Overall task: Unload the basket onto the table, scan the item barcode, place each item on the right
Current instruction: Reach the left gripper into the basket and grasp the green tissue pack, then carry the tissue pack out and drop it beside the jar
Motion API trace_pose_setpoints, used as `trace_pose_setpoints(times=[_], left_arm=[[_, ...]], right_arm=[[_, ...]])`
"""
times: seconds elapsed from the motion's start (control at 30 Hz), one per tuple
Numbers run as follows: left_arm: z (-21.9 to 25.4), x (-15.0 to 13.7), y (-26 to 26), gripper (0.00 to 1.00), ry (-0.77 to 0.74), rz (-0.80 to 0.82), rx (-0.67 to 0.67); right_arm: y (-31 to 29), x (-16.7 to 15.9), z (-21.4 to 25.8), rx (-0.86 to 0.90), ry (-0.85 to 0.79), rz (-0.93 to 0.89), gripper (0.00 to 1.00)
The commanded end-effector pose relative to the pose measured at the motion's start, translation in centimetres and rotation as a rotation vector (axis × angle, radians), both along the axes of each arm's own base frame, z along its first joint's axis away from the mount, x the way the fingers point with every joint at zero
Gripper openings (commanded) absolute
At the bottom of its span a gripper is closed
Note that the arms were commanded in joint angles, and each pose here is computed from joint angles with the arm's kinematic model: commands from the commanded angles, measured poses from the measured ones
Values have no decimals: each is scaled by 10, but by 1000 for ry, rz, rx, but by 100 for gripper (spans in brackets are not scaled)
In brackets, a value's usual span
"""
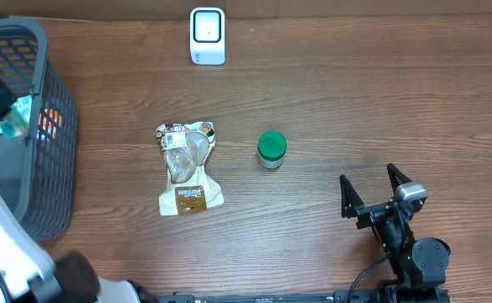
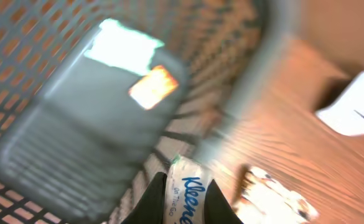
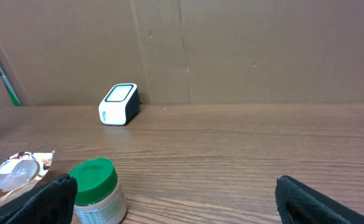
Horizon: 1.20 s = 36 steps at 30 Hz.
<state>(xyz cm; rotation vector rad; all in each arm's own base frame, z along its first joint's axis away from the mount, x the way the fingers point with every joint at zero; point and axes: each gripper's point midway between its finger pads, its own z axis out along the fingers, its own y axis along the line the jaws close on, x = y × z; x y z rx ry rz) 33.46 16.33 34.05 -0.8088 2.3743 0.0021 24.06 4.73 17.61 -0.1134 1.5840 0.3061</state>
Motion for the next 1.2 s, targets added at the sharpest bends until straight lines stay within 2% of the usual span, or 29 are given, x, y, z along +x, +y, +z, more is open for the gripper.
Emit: trace_pose_setpoints(times=[0.0, 0.23, 0.57, 0.73, 0.97, 1.07, 1.17], left_arm=[[24, -1, -49, 4, -67, -113, -8], [16, -1, -155, 5, -11, -387, -53], [-61, 10, -290, 5, 75, -650, -138], [-115, 11, -330, 4, 108, -661, -189], [-193, 8, -346, 4, 165, -576, -274], [-219, 7, -361, 5, 171, -606, -333], [-239, 11, -373, 13, 177, -620, -371]], right_arm=[[-1, 0, -1, 3, -6, -5, 100], [-1, 0, -1, 3, -6, -5, 100], [-1, 0, -1, 3, -6, -5, 100], [-1, 0, -1, 3, -6, -5, 100], [-1, 0, -1, 3, -6, -5, 100], [-1, 0, -1, 3, -6, -5, 100], [-1, 0, -1, 3, -6, -5, 100]])
